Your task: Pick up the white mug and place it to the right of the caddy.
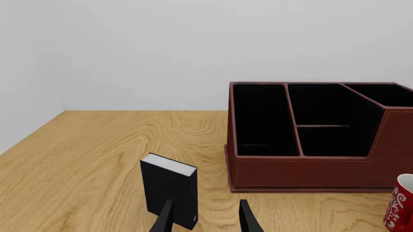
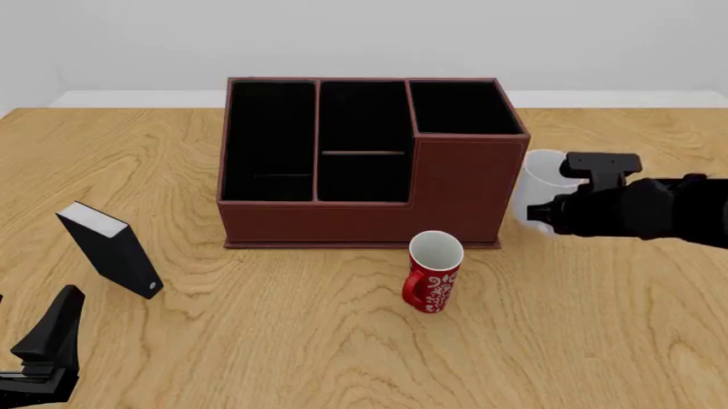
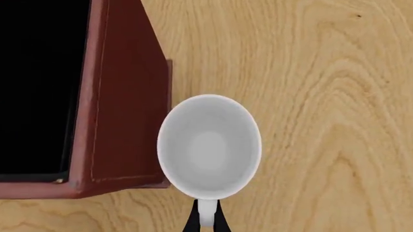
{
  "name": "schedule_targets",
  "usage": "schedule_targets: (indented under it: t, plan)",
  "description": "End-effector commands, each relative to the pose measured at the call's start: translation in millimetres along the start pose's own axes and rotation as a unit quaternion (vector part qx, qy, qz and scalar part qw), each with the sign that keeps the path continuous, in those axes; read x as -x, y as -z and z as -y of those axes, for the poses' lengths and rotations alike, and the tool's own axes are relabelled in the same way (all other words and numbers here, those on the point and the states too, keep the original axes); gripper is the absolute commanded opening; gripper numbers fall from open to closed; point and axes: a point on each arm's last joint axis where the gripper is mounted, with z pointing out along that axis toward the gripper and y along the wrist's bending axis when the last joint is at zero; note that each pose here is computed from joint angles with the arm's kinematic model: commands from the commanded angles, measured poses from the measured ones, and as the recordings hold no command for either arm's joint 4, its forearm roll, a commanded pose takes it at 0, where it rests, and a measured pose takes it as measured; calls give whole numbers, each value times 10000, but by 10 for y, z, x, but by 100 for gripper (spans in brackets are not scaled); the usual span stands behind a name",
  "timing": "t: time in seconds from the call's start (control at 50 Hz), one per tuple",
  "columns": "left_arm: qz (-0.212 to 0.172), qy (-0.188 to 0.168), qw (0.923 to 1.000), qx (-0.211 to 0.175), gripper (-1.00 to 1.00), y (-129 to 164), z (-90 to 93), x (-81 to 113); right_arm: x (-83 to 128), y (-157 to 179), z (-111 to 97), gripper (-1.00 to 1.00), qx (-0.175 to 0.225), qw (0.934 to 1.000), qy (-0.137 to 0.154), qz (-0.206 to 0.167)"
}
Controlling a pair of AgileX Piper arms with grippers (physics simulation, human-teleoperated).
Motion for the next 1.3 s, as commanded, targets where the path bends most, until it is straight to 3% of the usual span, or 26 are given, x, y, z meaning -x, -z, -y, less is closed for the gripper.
schedule_targets:
  t: [0.02,1.2,1.22,1.3]
  plan:
    - [0,0,10000,0,100,0,0,0,-22,-40,-1,-100,0,10000,-78,-2]
    - [0,0,10000,0,100,0,0,0,-278,-312,43,-100,-50,9990,-395,-209]
    - [0,0,10000,0,100,0,0,0,-266,-303,80,100,-88,9989,-410,-189]
    - [0,0,10000,0,100,0,0,0,-279,-307,63,100,-72,9989,-425,-207]
